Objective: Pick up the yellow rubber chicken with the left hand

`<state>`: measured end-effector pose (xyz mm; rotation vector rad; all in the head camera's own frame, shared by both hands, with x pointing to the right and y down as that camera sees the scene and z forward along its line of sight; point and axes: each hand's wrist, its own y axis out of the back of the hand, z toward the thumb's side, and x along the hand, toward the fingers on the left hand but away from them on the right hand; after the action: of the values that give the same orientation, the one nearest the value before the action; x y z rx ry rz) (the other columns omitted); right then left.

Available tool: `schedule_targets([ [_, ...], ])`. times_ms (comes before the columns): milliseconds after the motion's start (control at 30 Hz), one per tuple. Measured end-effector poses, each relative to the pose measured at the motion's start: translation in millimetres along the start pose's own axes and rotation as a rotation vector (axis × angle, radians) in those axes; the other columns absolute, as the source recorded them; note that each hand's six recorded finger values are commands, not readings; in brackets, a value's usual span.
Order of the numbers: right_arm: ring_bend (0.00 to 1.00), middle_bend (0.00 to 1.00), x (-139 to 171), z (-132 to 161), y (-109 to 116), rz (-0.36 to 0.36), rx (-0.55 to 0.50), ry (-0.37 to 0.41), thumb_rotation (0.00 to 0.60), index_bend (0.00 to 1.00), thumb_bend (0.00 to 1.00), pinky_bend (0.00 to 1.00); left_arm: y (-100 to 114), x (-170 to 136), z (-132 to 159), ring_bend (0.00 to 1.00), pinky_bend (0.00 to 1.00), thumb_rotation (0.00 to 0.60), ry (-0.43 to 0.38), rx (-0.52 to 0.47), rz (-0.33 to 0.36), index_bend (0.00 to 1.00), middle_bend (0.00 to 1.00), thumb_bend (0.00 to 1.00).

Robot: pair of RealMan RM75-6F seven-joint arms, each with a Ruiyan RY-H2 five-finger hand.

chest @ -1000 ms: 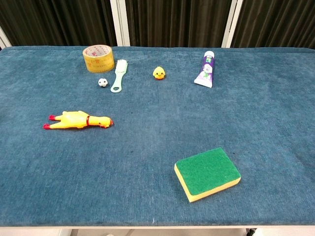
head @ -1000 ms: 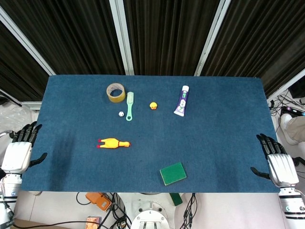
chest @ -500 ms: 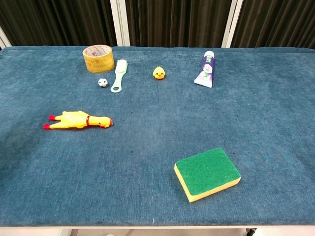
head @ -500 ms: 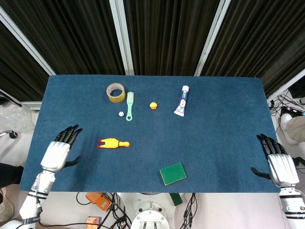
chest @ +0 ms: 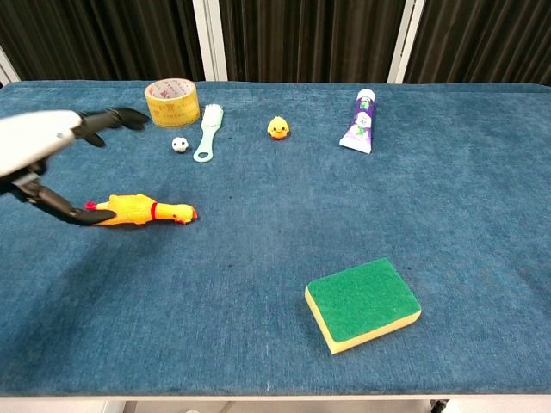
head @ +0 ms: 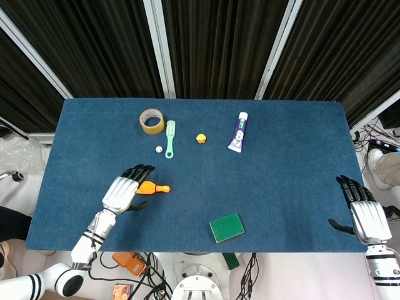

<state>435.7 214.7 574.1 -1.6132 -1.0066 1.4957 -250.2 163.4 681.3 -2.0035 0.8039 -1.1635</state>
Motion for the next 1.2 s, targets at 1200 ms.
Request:
schedule_targets([
  [1200, 0.16, 0.13, -1, -1, -1, 0.006, -0.007, -0.008, 0.6, 0.08, 0.21, 0.22, -31, 19, -34, 0.38, 0.36, 0.6, 0.029, 0.026, -0.008, 0.37, 0.43, 0.24],
])
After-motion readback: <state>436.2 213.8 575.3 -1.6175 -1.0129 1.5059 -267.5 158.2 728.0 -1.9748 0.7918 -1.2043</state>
